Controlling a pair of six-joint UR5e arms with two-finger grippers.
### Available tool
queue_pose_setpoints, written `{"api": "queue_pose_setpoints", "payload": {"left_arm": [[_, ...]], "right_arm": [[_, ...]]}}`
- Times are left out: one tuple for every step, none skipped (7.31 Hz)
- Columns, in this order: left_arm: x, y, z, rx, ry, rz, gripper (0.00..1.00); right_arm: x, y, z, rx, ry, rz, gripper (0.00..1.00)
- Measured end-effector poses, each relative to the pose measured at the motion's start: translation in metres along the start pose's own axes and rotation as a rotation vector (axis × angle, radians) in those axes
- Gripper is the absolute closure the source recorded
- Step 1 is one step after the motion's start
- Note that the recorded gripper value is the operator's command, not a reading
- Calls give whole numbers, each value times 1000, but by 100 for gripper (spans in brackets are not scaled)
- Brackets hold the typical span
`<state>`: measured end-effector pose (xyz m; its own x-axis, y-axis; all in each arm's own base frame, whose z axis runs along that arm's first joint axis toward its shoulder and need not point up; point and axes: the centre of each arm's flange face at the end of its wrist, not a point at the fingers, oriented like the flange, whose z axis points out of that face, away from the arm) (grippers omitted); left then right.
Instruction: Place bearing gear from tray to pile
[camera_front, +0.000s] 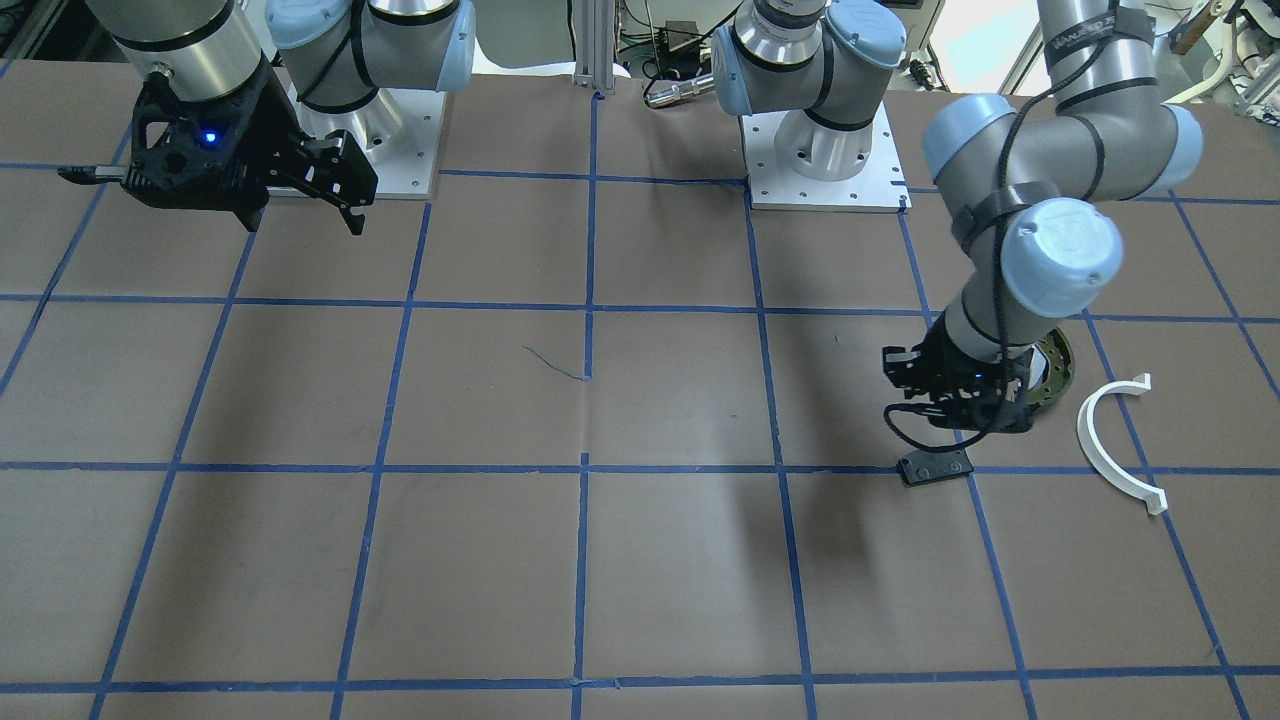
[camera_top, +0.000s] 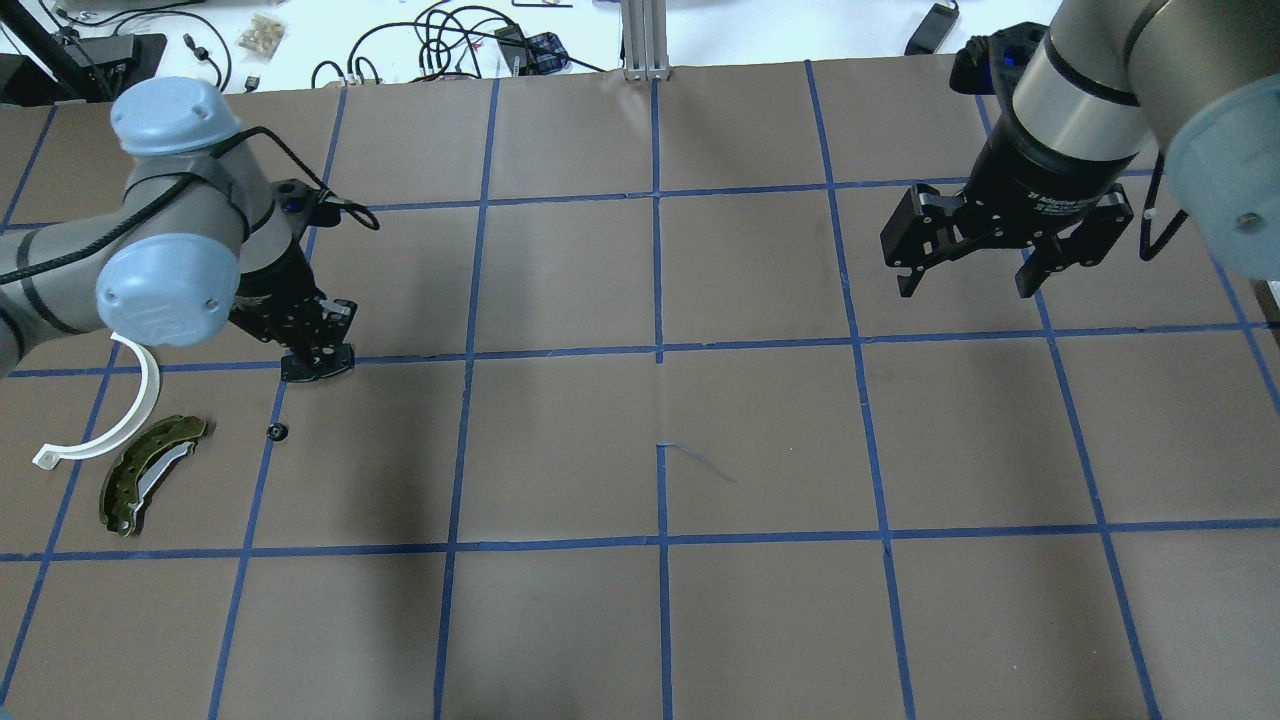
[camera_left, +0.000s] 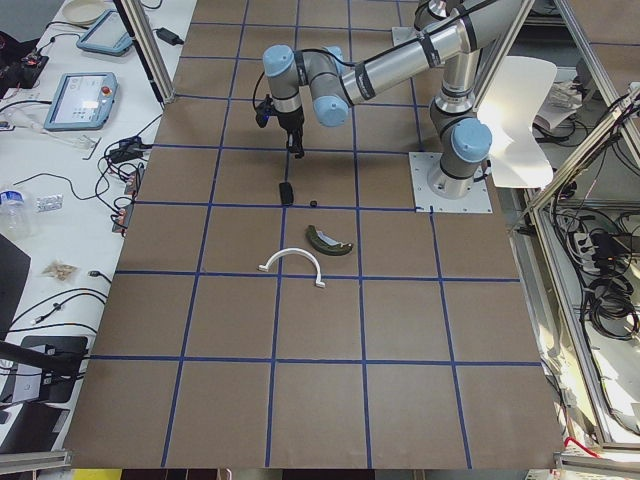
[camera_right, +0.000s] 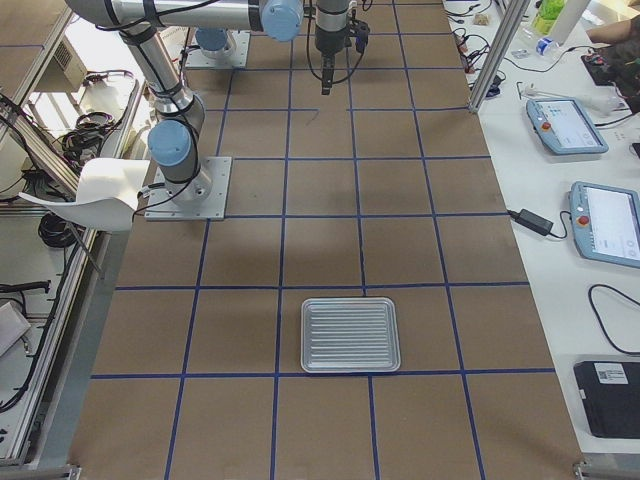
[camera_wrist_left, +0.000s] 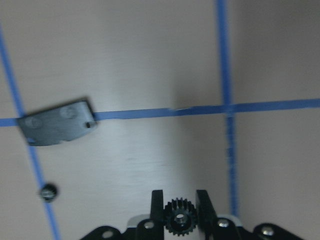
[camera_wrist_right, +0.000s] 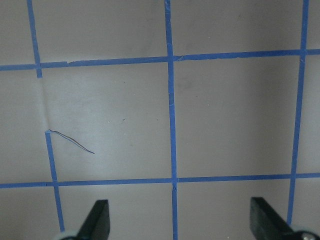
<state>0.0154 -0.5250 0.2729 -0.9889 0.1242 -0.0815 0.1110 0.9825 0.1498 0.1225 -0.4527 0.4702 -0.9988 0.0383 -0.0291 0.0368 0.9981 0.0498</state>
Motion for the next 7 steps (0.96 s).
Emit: {"api": "queue_pose_setpoints", "payload": {"left_arm": [[-44, 11, 20, 16, -1, 16, 100], [-68, 22, 39, 24, 1, 15, 100], [-74, 31, 56, 38, 9, -11, 100], [-72, 37, 69, 70, 8, -43, 100], [-70, 41, 78, 95, 0, -56, 100], [-71, 42, 82, 106, -5, -57, 100], [-71, 41, 83, 111, -5, -56, 73]], "right_arm": [[0, 1, 2, -4, -6, 5, 0], [-1, 1, 4, -8, -7, 8, 0], [-1, 1, 6, -11, -8, 9, 0], [-1, 2, 6, -13, -11, 10, 0], [-1, 2, 6, -12, -13, 9, 0], [-1, 2, 6, -12, -13, 9, 0], [-1, 2, 6, -13, -9, 8, 0]]}}
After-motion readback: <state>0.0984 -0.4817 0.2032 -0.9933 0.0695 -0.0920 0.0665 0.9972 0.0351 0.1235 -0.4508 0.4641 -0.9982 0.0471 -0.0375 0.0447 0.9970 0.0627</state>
